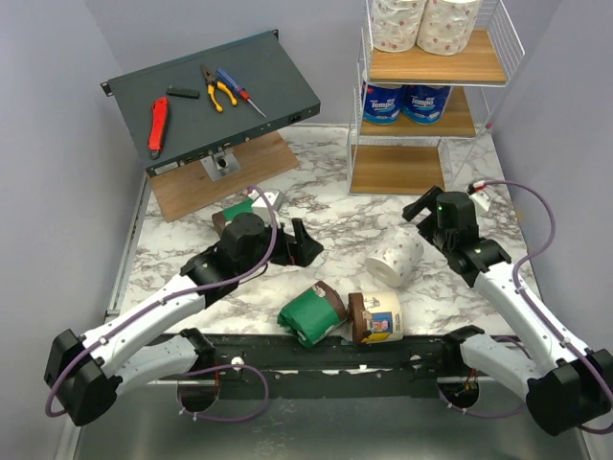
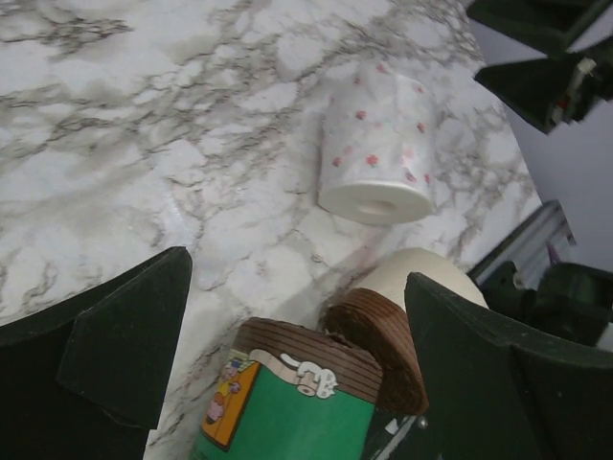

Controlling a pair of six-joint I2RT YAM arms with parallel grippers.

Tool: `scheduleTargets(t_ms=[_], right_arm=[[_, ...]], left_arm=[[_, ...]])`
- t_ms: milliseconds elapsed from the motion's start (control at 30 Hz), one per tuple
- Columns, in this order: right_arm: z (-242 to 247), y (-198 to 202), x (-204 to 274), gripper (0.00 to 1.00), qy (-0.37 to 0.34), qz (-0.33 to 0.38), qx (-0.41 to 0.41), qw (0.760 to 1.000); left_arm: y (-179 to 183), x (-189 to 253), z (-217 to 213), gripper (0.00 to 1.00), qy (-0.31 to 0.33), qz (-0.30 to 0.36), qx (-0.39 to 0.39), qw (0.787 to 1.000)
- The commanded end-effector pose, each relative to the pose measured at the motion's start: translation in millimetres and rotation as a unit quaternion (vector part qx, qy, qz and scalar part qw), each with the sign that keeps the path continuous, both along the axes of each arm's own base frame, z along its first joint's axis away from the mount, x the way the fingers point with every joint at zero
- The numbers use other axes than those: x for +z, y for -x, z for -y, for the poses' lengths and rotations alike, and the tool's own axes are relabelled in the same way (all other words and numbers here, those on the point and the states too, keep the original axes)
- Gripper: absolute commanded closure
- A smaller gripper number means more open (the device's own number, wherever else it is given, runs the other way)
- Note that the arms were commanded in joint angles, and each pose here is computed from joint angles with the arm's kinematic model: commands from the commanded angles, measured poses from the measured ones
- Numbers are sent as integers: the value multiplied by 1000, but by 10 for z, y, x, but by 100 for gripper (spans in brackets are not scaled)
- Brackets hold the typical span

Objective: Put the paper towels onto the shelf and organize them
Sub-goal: Adjust the paper towel at the center of the board.

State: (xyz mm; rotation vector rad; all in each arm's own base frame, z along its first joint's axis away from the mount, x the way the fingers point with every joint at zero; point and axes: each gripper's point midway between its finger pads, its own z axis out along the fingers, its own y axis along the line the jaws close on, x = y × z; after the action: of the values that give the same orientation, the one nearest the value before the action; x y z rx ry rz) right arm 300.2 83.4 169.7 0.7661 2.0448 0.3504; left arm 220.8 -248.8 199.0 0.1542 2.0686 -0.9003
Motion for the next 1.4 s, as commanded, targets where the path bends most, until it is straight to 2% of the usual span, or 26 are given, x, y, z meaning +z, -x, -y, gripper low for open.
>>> scheduleTargets(t_ms=[0,167,433,800,1067,1367], right_arm=[[153,-214,64,0,-11,37,-30,999],[86,-333,-36,0,-13,35,-20,999],[74,-381,-260,0,-6,14,-20,1000],[-60,-285,-472,0,-25,-13,16,999],[-147,-121,-612,0,-45,-31,42,998],[-213,-36,-616,0,-60,-38,60,996]], left_arm=[[194,372,528,3,52,20,-158,986],[319,409,832,4,58,2,-259,964],[352,105,1139,11,63,-57,-330,940],[417,-156,1503,12,46,-107,-371,921],[348,-422,1689,15,38,-157,-361,918],[272,-602,1799,14,11,-177,-351,919]])
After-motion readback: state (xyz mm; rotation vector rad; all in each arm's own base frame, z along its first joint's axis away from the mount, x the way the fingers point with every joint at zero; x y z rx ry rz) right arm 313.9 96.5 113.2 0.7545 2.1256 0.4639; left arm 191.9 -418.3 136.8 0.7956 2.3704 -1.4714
